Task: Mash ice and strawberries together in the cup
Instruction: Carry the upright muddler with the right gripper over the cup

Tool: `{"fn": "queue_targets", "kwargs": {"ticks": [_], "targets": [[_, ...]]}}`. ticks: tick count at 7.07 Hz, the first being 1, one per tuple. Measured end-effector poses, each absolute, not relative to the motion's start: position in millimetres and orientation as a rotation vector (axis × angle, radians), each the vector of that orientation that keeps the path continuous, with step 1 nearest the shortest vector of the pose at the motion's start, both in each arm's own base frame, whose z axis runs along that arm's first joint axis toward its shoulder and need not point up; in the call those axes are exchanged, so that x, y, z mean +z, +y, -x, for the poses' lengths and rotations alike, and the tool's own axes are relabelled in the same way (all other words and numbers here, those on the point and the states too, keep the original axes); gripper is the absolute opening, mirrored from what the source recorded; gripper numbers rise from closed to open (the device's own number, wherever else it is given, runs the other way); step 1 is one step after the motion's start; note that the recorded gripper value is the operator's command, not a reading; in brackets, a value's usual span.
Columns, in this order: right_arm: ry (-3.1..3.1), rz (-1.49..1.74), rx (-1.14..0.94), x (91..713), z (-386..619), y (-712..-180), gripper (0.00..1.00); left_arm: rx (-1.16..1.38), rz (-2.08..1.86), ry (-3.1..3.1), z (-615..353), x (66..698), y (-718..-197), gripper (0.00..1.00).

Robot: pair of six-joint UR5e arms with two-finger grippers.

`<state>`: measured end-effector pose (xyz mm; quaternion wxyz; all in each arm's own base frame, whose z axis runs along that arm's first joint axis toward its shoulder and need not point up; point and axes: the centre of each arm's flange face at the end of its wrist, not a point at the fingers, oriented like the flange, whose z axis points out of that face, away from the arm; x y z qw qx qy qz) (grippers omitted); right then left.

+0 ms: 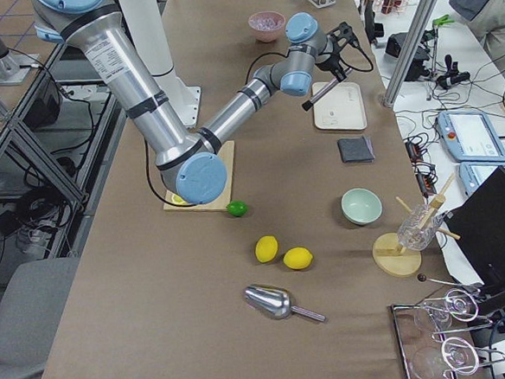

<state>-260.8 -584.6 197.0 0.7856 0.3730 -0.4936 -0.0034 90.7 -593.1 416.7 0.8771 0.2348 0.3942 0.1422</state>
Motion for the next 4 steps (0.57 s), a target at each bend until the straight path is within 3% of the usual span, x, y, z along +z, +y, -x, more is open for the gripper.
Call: {"fn": "queue_targets", "kwargs": {"ticks": [4], "targets": [[-1.189, -1.002, 0.079, 140.0, 321.4, -507.4, 0.00, 0.279, -0.439, 0.814, -91.1, 443.9, -594.7, 0.97]]}}
